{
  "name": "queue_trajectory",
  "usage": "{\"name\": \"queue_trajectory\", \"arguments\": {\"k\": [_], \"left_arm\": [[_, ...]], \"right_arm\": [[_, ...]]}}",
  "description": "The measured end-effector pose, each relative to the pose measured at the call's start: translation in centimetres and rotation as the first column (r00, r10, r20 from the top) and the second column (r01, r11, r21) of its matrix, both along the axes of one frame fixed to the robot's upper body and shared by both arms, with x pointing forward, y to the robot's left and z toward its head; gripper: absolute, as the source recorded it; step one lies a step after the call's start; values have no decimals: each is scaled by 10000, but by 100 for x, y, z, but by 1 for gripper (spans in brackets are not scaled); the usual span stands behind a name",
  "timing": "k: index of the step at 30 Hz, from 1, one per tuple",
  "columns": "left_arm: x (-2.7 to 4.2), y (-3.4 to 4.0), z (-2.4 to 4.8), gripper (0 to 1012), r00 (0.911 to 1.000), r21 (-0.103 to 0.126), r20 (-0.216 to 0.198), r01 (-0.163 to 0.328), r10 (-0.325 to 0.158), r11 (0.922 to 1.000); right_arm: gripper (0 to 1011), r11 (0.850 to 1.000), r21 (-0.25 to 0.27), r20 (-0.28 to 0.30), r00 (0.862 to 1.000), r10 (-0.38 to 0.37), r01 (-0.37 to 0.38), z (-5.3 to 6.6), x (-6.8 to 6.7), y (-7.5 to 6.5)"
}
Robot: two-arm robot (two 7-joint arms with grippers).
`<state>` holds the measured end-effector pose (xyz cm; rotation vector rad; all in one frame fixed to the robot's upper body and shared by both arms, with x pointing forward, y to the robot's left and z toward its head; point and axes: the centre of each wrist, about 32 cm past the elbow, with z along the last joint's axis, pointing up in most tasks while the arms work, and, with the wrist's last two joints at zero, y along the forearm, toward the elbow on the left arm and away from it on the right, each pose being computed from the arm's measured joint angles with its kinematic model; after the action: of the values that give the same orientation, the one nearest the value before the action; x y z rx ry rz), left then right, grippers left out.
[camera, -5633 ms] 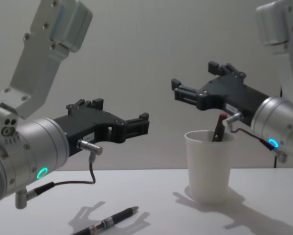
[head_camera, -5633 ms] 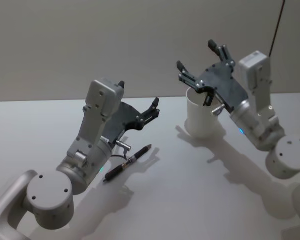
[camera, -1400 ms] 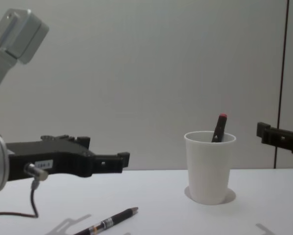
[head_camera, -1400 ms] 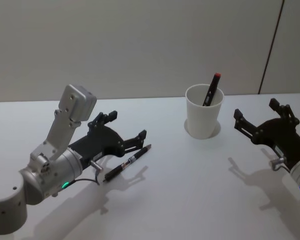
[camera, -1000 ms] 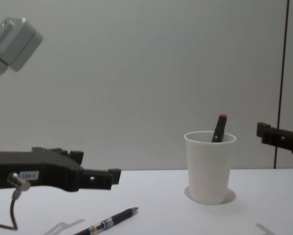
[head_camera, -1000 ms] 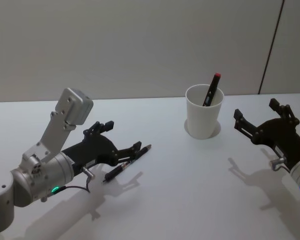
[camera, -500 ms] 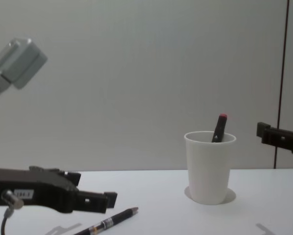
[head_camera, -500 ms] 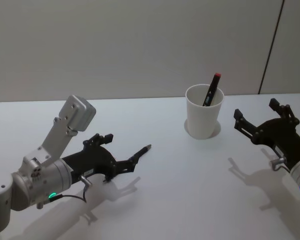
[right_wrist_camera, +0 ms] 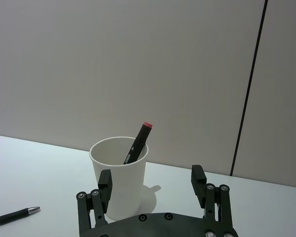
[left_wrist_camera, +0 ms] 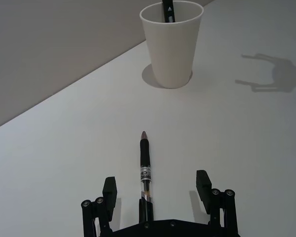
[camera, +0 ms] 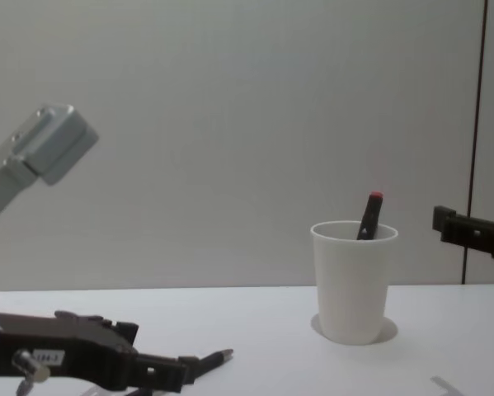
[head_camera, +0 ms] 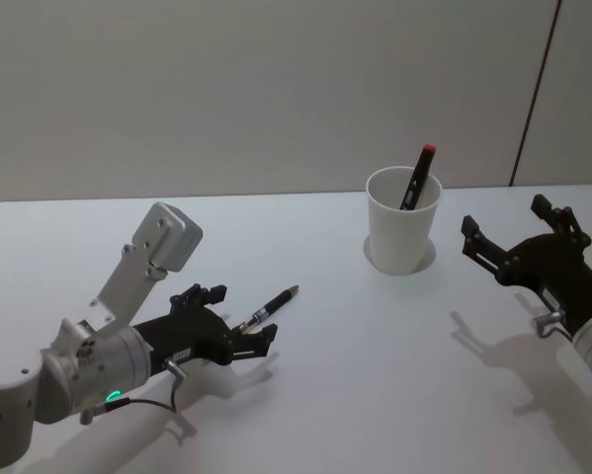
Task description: Place the pen into the pen holder.
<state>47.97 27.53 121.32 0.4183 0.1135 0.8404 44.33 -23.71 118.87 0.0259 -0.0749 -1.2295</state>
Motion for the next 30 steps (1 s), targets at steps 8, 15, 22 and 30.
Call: {"name": "queue_trajectory", "arguments": {"k": [8,15,22,30], "left_arm": [[35,-20,-43,1001,9995,139,-256,-154,158,9998],[60,-25,-71,1001,9986,254,-441,-280,291,9993],[86,-23,-91,1001,9971,375,-652,-378,402,9986],[115,-17,-107,1001,9948,442,-891,-463,501,9979]], "right_arm": [[1002,10000,0,0,10000,-1,1,0,0,0],[1002,10000,0,0,10000,0,0,0,0,0],[1001,10000,0,0,10000,-1,1,0,0,0],[1001,10000,0,0,10000,0,0,0,0,0]]}}
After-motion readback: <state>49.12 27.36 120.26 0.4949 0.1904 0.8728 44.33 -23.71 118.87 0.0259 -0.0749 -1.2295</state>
